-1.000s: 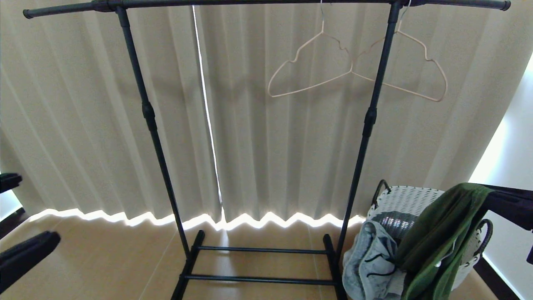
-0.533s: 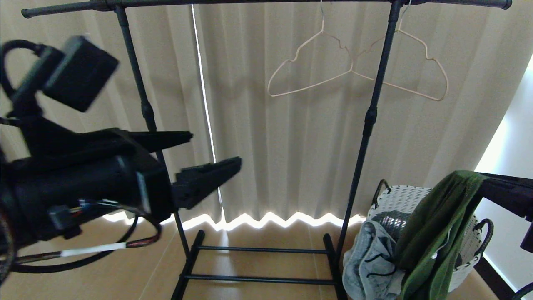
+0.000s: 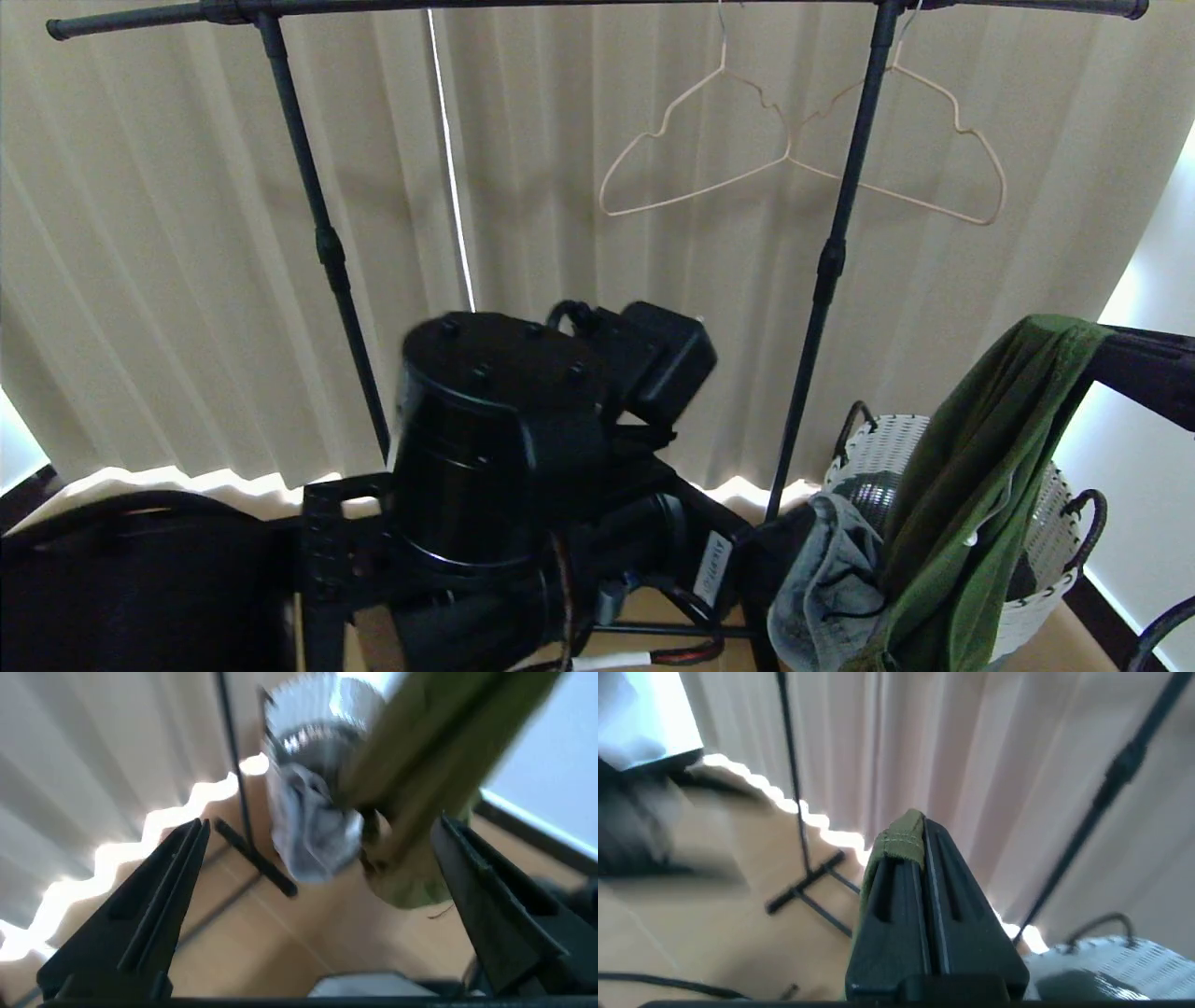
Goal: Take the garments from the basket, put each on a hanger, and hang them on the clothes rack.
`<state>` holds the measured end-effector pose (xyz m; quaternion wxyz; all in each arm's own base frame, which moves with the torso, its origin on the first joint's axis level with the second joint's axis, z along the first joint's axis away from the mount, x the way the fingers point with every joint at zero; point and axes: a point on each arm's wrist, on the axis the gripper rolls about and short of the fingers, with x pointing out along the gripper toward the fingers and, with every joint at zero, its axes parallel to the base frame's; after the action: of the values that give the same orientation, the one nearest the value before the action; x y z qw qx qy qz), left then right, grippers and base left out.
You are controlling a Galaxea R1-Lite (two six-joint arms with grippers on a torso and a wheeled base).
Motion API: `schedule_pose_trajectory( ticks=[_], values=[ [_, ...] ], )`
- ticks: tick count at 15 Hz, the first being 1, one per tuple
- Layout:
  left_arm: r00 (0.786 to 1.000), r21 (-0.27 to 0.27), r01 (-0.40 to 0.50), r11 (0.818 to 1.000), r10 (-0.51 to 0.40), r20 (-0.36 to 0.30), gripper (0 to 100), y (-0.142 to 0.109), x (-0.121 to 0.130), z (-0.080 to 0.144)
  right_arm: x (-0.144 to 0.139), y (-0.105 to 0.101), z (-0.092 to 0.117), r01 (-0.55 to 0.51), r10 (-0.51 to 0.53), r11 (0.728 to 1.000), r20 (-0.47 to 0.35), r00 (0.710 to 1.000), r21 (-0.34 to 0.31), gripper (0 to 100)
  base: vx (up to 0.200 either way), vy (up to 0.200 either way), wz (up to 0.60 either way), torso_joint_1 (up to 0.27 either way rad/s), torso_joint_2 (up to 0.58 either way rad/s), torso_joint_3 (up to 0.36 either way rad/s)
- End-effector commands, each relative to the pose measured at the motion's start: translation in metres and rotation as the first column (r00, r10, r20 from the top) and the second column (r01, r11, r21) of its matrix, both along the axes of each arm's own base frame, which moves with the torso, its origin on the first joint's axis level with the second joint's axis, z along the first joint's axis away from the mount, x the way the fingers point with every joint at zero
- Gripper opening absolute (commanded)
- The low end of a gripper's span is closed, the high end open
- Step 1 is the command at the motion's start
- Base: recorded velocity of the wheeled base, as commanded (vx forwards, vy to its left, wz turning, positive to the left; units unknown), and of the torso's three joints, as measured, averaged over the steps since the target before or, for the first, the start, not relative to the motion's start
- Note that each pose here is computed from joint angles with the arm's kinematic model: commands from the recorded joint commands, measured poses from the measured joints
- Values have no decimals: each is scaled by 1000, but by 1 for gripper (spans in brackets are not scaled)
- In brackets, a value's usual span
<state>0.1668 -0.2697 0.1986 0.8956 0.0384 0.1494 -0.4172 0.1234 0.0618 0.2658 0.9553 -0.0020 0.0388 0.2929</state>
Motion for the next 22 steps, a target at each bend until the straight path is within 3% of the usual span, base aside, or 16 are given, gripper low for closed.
schedule_pose_trajectory(
  ticks=[1,6,10,12,14,17,20,22],
  values=[
    [999,28,37,999,-35,-41,100,-31,0,-24,-2,2,7,-18,18,1000,20,1000,13,0,0,0,0,0,0,0],
    [995,-46,48,998,-52,-90,100,-70,2,-30,-3,3,13,-28,27,999,42,999,24,0,0,0,0,0,0,0],
    [994,-34,46,998,-49,-96,100,-85,9,-48,-6,7,16,-63,62,998,52,997,28,0,0,0,0,0,0,0],
    [996,-8,2,1000,-3,-94,100,-90,15,-59,-6,7,18,-63,62,998,57,996,31,0,0,0,0,0,0,0],
    [996,-3,-21,1000,20,-86,100,-86,13,-57,-4,8,18,-62,60,998,52,997,28,0,0,0,0,0,0,0],
    [995,35,-18,999,21,-98,100,-52,-4,-54,-1,9,15,-61,61,998,37,997,21,0,0,0,0,0,0,0],
    [996,20,-1,1000,3,-91,100,-26,-20,-45,2,11,14,-61,61,998,30,998,18,0,0,0,0,0,0,0],
    [996,27,31,999,-29,-82,100,-23,-30,-43,3,11,14,-61,61,998,30,998,18,0,0,0,0,0,0,0]
  ],
)
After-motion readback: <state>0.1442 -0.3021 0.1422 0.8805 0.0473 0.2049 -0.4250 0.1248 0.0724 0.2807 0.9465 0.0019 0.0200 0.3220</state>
